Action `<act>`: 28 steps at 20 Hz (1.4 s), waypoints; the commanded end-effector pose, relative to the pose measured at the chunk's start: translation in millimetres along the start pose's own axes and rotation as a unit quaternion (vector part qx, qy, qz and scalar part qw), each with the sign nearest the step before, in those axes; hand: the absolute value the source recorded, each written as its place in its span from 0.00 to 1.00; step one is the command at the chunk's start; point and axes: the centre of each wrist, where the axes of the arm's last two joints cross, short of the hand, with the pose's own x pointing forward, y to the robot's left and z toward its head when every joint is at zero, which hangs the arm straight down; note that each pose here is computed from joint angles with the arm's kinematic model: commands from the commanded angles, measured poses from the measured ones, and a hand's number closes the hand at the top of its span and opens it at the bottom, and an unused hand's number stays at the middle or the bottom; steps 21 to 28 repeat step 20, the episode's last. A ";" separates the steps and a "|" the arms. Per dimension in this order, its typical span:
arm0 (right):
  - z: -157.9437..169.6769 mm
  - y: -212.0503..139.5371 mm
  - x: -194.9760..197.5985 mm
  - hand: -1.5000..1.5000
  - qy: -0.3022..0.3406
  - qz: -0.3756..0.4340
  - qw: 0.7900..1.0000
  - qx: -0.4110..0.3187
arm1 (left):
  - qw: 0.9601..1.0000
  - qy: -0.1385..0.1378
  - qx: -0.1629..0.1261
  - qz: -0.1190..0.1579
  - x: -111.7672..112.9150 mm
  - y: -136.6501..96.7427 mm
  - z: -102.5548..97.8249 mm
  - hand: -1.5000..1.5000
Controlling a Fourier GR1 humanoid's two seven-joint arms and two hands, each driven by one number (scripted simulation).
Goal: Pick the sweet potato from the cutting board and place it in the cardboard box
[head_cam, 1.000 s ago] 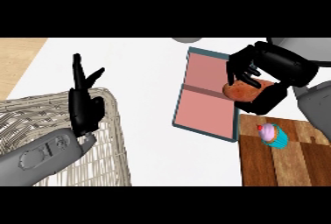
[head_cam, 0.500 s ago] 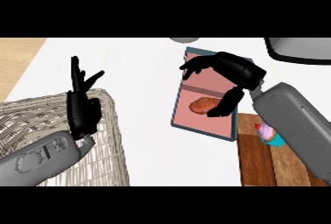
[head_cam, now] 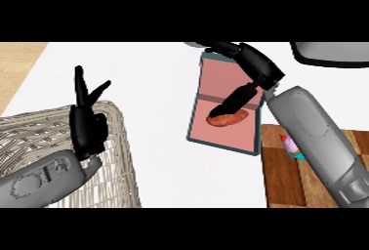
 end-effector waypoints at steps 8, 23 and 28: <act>19.6 -85.7 -14.7 0.00 0.022 -0.128 0.979 -0.157 | 0.981 0.070 -0.182 -0.013 -24.3 12.2 50.9 0.50; 92.7 -189.6 -14.2 0.00 0.017 -0.133 0.971 -0.199 | 0.983 0.051 -0.176 -0.005 -17.2 9.6 56.3 0.50; 92.7 -189.6 -14.2 0.00 0.017 -0.133 0.971 -0.199 | 0.983 0.051 -0.176 -0.005 -17.2 9.6 56.3 0.50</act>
